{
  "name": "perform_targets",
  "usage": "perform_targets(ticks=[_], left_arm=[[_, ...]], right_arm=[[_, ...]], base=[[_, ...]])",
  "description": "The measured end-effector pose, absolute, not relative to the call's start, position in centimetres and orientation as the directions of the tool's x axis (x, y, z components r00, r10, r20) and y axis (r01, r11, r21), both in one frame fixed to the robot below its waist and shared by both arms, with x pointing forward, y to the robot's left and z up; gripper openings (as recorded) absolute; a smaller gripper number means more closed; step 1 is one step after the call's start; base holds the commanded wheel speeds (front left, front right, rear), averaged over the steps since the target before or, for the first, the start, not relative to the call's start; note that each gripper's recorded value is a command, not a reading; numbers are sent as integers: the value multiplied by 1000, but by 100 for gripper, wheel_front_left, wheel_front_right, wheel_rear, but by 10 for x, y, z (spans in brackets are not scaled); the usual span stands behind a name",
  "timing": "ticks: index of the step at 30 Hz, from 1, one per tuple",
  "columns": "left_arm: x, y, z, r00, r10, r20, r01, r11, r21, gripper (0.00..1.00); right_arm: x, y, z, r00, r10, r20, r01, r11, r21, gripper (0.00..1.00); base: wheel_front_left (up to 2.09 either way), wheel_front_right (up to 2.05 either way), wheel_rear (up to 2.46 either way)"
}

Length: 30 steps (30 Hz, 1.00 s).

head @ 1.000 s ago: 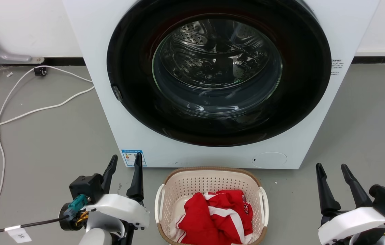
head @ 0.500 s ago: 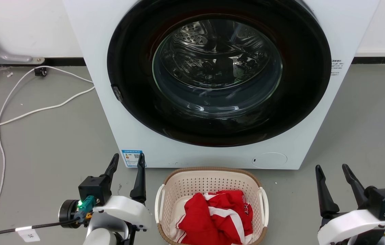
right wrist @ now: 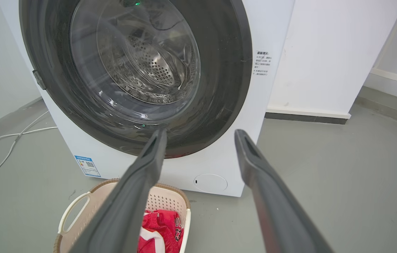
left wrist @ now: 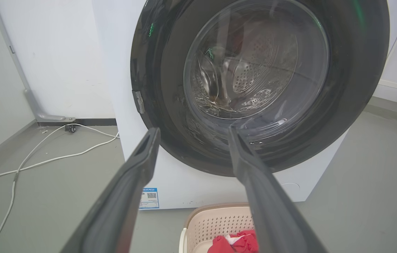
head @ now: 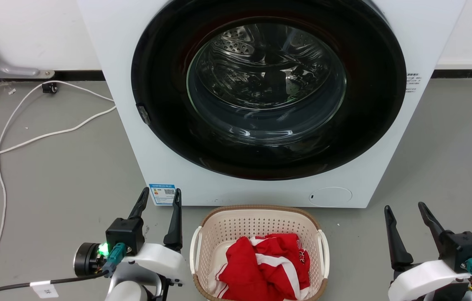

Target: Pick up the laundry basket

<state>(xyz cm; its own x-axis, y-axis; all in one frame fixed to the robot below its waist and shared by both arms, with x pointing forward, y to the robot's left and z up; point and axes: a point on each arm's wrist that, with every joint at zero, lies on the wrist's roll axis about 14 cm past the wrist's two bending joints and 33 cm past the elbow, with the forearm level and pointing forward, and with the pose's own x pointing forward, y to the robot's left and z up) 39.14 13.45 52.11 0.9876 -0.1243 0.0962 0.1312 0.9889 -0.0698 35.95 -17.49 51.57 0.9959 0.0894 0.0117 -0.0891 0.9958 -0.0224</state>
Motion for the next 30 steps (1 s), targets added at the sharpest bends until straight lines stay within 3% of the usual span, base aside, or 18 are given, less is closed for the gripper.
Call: perform_targets(ticks=[11, 30], left_arm=[[394, 131, 521, 985, -138, 107, 140, 990, -9, 100], [395, 137, 517, 988, -121, 92, 123, 992, -13, 100]], right_arm=[[360, -174, 514, 995, 95, 7, -94, 992, -88, 100], [362, -174, 511, 996, 94, 1, -94, 993, -69, 100]], base=[[0, 0, 0], [0, 0, 0]])
